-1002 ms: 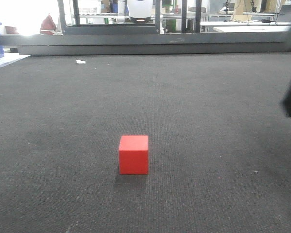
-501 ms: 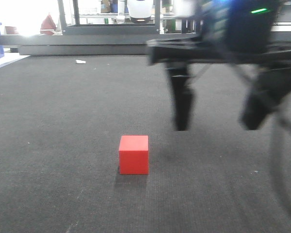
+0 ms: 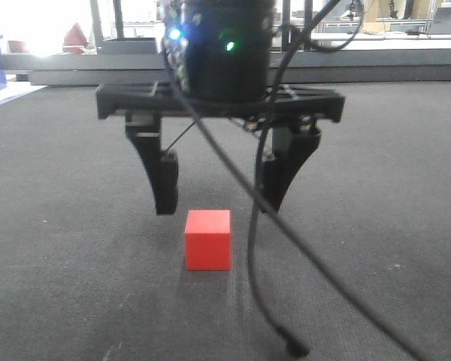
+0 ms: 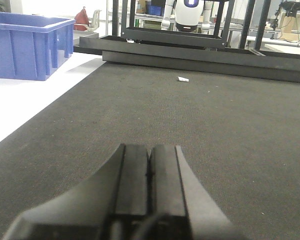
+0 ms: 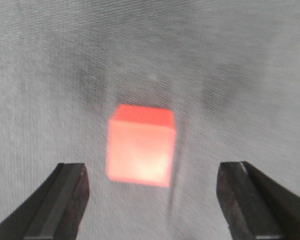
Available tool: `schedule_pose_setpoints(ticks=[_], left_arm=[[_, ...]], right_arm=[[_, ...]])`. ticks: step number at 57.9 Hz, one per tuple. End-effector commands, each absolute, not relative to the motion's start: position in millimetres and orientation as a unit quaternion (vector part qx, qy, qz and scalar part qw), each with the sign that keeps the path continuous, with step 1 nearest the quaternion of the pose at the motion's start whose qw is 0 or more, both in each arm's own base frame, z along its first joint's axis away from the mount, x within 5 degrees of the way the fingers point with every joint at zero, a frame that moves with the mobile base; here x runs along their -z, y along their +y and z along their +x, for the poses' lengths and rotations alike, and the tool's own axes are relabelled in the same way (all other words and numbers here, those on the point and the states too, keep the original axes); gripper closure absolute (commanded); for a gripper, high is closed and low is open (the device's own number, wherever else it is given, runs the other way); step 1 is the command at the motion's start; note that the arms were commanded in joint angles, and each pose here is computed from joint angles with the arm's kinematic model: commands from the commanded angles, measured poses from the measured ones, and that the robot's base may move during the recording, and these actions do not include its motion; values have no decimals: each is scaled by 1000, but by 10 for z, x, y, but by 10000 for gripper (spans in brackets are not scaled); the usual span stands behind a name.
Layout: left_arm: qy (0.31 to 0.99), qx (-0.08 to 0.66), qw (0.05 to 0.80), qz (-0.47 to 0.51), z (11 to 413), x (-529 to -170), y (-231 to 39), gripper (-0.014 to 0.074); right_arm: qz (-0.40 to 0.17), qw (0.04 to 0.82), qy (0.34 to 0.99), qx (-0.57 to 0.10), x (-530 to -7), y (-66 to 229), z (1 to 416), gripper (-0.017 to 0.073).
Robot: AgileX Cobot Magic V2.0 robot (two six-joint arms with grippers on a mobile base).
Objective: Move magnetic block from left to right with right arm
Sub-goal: 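Lower the open right gripper over the red cube, then close the right gripper on the red cube and lift it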
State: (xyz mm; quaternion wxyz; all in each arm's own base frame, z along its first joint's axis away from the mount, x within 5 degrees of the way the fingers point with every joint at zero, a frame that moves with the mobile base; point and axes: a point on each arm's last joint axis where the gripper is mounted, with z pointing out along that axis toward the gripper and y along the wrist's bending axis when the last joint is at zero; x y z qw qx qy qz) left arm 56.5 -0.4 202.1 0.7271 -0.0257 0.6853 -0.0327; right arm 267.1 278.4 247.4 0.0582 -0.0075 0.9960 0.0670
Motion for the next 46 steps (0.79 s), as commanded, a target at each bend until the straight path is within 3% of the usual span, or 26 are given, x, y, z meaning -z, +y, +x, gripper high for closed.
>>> schedule_pose_setpoints(ticks=[1,46], left_arm=[[651,39,757,-28,553,-2079,-3,711],[651,39,757,-28,553,-2079,-3,711]], right_arm=[[1,90,991,-101,-2710,2805,2674,-64],[10,78,993,-89,-2448,2881,2716,-64]])
